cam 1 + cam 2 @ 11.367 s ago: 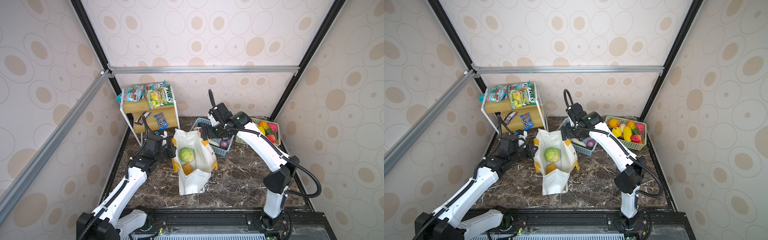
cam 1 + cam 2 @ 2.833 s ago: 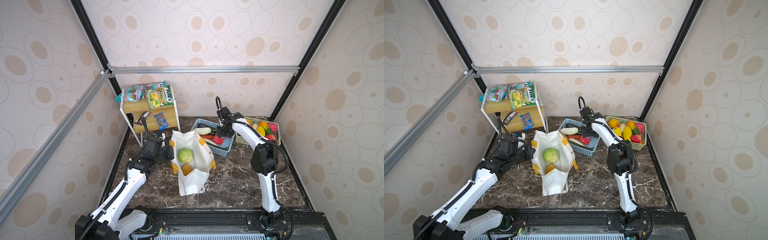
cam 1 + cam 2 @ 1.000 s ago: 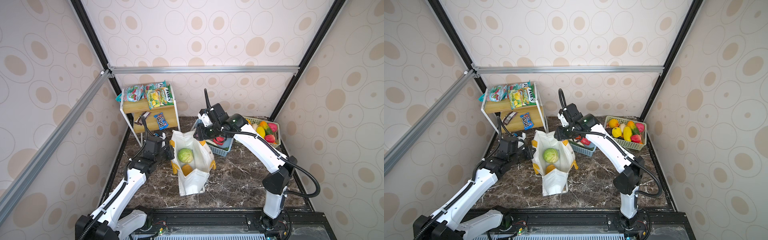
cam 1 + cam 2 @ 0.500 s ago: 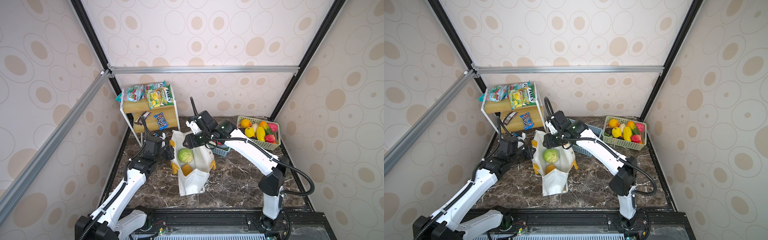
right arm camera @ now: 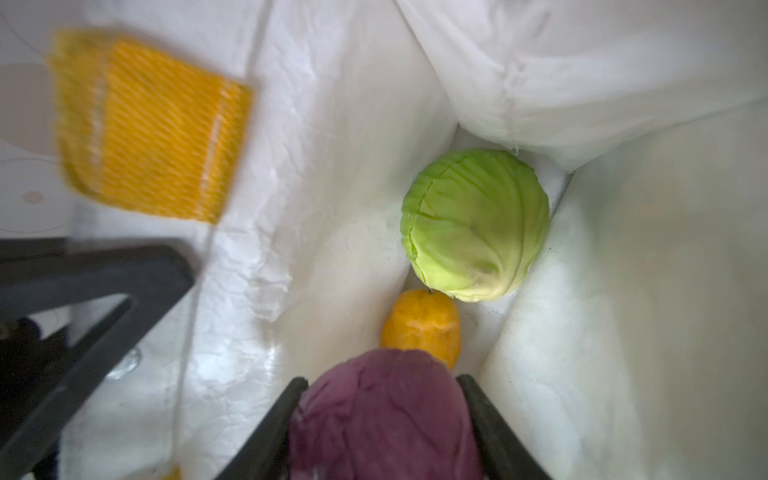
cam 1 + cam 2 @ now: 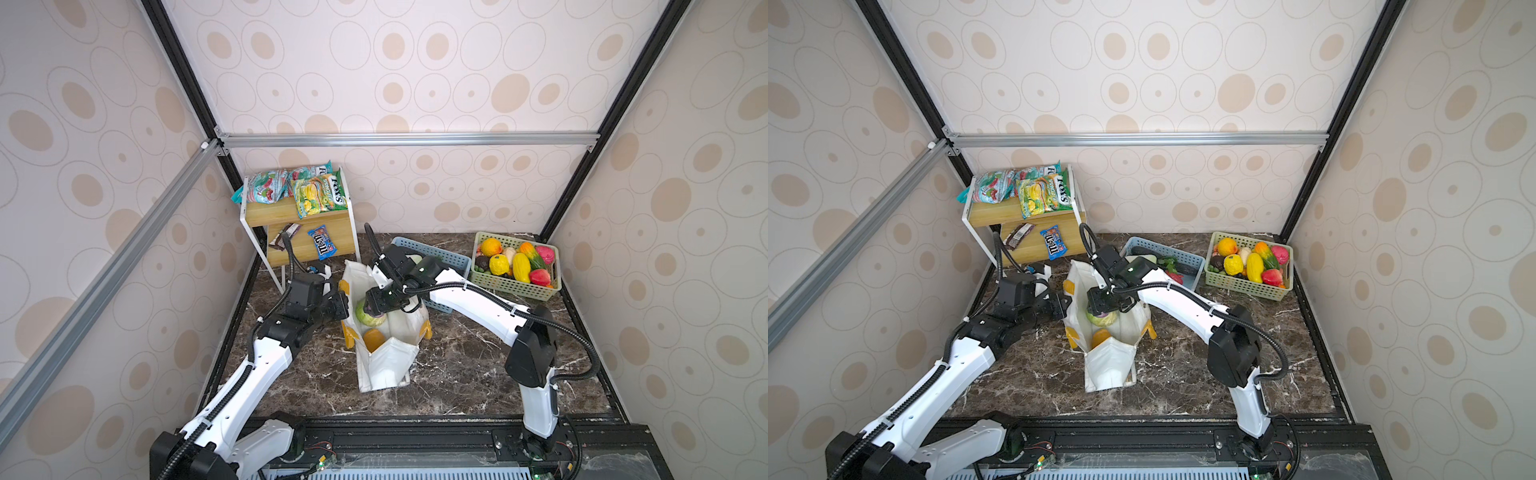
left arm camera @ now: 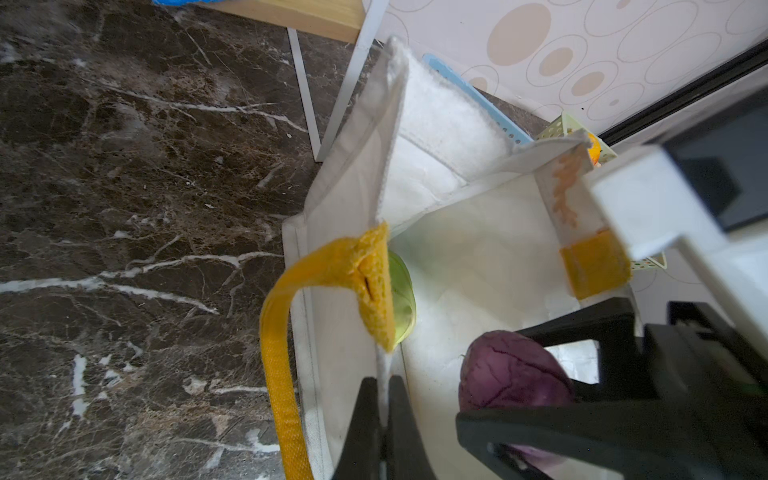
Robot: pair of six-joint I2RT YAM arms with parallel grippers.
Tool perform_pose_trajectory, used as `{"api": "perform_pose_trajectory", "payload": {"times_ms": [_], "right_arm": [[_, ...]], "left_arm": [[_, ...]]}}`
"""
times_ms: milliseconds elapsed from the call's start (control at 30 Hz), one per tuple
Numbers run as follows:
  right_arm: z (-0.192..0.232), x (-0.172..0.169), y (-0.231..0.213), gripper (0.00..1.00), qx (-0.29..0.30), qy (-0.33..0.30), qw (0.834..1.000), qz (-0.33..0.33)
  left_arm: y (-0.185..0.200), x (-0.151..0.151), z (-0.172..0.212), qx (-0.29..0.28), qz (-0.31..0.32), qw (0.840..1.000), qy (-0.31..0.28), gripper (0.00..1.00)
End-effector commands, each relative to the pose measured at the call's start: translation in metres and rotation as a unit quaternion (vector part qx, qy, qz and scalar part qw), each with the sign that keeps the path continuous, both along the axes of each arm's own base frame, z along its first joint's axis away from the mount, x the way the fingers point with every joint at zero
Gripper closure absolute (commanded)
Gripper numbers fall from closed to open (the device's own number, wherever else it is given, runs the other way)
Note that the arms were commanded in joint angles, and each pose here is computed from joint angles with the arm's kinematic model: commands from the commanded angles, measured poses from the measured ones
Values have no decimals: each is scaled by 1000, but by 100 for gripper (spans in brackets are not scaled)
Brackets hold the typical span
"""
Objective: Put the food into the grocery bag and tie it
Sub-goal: 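Lower the purple cabbage into the bag beside the green cabbage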
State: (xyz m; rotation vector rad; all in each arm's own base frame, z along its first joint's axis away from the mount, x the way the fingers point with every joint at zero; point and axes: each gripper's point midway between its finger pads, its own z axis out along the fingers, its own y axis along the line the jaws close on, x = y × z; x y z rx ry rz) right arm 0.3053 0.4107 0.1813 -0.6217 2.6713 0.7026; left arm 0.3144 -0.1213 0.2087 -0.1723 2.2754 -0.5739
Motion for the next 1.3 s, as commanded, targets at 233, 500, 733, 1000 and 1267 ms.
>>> {"api": "perform_pose_trajectory", "payload": {"times_ms": [233, 500, 733, 1000, 1267], "right_arm": [[-46, 2, -3, 46, -45, 17, 999, -13], [-73, 2, -5, 46, -67, 32, 997, -17], [-96, 0, -7, 46, -84, 50, 995, -17], [-118, -2, -7, 46, -99, 66, 993, -14], [-139, -5, -13, 46, -121, 78, 990, -13]], "left_arm": [[-1, 3, 18, -5, 0, 1000, -18, 100], [-1, 3, 18, -6, -1, 1000, -17, 100], [-1, 2, 18, -7, -1, 1000, -17, 100], [-2, 3, 24, -13, -3, 1000, -28, 100], [-2, 0, 24, -20, -1, 999, -29, 100]]}}
